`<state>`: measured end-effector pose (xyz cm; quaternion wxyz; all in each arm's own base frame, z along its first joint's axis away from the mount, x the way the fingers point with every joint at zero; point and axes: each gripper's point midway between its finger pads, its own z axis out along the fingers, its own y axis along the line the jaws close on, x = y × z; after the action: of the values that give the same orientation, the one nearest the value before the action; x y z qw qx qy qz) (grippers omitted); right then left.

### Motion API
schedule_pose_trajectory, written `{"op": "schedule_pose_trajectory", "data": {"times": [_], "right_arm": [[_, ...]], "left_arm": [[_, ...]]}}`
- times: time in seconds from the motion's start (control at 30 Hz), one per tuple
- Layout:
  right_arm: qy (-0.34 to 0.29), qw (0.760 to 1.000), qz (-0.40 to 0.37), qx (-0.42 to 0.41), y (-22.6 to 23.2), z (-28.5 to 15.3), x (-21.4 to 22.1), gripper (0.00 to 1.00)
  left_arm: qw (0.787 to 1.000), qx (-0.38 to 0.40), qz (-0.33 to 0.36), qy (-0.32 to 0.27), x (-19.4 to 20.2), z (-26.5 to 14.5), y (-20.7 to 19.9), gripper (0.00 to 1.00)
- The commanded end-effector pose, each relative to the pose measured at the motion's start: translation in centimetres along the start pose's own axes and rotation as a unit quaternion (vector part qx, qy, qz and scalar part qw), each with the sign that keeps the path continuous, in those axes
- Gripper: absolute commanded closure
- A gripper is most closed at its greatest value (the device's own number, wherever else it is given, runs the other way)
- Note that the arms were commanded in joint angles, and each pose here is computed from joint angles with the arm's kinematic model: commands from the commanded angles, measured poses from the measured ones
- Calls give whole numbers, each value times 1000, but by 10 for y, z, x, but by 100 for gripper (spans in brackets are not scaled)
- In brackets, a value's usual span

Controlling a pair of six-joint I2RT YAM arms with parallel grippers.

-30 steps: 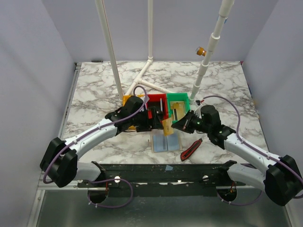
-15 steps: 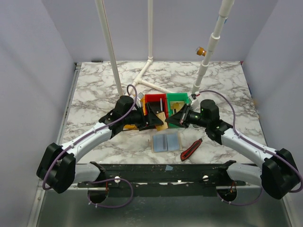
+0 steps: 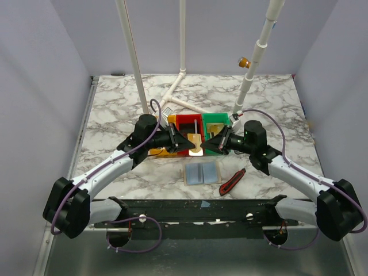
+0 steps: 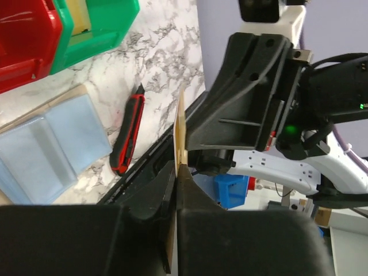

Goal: Take the credit cards out of the card holder
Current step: Place the credit card in the storage box.

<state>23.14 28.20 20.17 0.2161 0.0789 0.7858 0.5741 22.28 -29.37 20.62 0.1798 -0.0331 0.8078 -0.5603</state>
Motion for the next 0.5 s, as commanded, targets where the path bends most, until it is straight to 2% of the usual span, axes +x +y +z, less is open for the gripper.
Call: {"op": "schedule_pose_trajectory", "data": {"times": [0.0,0.07,0.1,0.17,0.27,0.33,0.37,0.47], "right_arm": [[8,1000,-6,-15,6,-1,2,99],[6,1000,-9,-8,3,-1,2,99],[4,1000,-10,-2,1,-1,1,95],[-4,1000,-14,13,-3,-1,-2,75],[-20,998,-27,57,-12,-5,-9,36],[-36,995,-40,87,-16,-10,-15,17],[-46,992,-45,106,-21,-13,-19,12],[-84,982,-53,161,-32,-26,-31,6]], "left_arm": [[1000,27,11,9,4,-4,-13,100],[1000,28,13,7,4,-5,-14,100],[1000,26,15,6,3,-5,-14,100],[1000,19,18,3,2,-5,-13,100],[1000,7,23,-2,1,-7,-11,100],[1000,-1,28,-5,-1,-8,-9,100],[999,-5,31,-7,-2,-8,-9,100],[999,-23,40,-9,-4,-8,-7,100]]}}
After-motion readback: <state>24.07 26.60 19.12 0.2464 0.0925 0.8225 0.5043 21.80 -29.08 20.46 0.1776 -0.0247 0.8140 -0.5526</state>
